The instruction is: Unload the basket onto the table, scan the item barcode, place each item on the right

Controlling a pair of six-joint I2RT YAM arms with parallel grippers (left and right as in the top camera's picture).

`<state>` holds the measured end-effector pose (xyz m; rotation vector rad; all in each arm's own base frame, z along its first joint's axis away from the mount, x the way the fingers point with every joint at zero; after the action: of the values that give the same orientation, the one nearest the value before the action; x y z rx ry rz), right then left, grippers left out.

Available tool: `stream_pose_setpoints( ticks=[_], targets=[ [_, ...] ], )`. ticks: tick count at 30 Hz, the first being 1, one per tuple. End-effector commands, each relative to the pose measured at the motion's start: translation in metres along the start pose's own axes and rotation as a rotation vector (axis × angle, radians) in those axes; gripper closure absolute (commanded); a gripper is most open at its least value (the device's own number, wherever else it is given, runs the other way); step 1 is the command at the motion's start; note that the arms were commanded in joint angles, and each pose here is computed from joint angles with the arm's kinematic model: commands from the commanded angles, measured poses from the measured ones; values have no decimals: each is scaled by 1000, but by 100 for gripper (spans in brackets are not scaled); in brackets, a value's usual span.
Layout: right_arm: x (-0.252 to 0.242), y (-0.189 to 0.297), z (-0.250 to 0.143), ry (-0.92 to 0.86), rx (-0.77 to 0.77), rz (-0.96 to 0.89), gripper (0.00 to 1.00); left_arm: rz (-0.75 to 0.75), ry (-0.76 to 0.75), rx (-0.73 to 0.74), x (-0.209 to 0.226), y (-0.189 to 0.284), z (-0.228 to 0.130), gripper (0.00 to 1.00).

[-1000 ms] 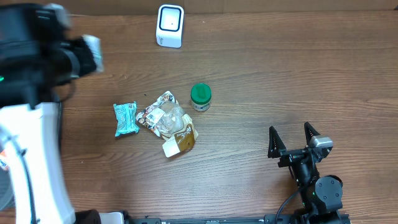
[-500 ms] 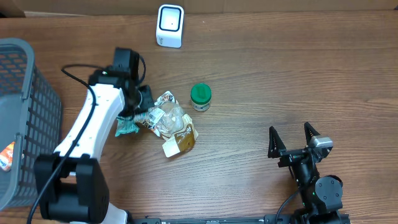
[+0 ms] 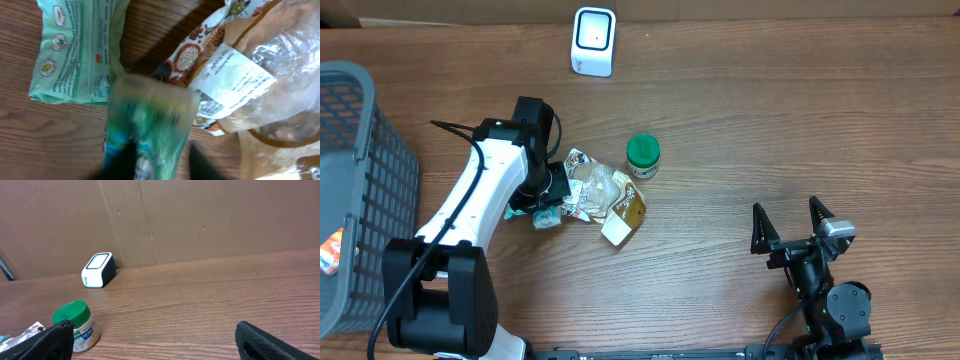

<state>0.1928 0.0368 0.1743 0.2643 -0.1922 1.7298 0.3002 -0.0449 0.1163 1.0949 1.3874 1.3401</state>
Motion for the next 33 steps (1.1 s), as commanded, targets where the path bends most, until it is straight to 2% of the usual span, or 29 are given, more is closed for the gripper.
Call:
stream_pose_setpoints(
  ticks=[1,2,4,8,11,16,19,21,23,26,30,33],
  targets=[
    [1,0,-3,0,2,8,0,-9,-26,-26,-4,6,5,49],
    [1,0,-3,0,2,8,0,-13,-53,-40,-5,12,9,44],
    [1,0,-3,0,2,8,0,-17,-86,-74,-7,29,18,41],
    [1,0,-3,0,2,8,0,-36,-105,-167,-6,87,38,43],
    [1,0,-3,0,2,8,0,-47,-89,-297,6,149,53,44],
    [1,0,-3,0,2,8,0,1,66,-527,62,246,55,39],
    [1,0,-3,0,2,8,0,24,201,-614,109,281,45,37],
    [1,0,-3,0,2,8,0,50,298,-639,141,291,37,39],
    [1,0,-3,0,2,8,0,75,437,-638,176,291,29,45],
    [1,0,-3,0,2,8,0,111,641,-611,224,279,21,44],
    [1,0,-3,0,2,8,0,141,792,-551,269,246,17,44],
    [1,0,-3,0,2,8,0,150,850,-509,292,212,19,42]
  ],
)
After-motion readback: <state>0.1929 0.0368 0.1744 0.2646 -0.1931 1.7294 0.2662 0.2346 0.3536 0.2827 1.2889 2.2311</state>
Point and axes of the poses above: each gripper's point midway between its finger pads, its own y axis back along the fingers, its own x axis along the line the jaws close on, z = x × y, the point moved 5 cm from there along y, back along the fingers, and after that the axes turned 5 degrees about -y, right-handed, at the moved point
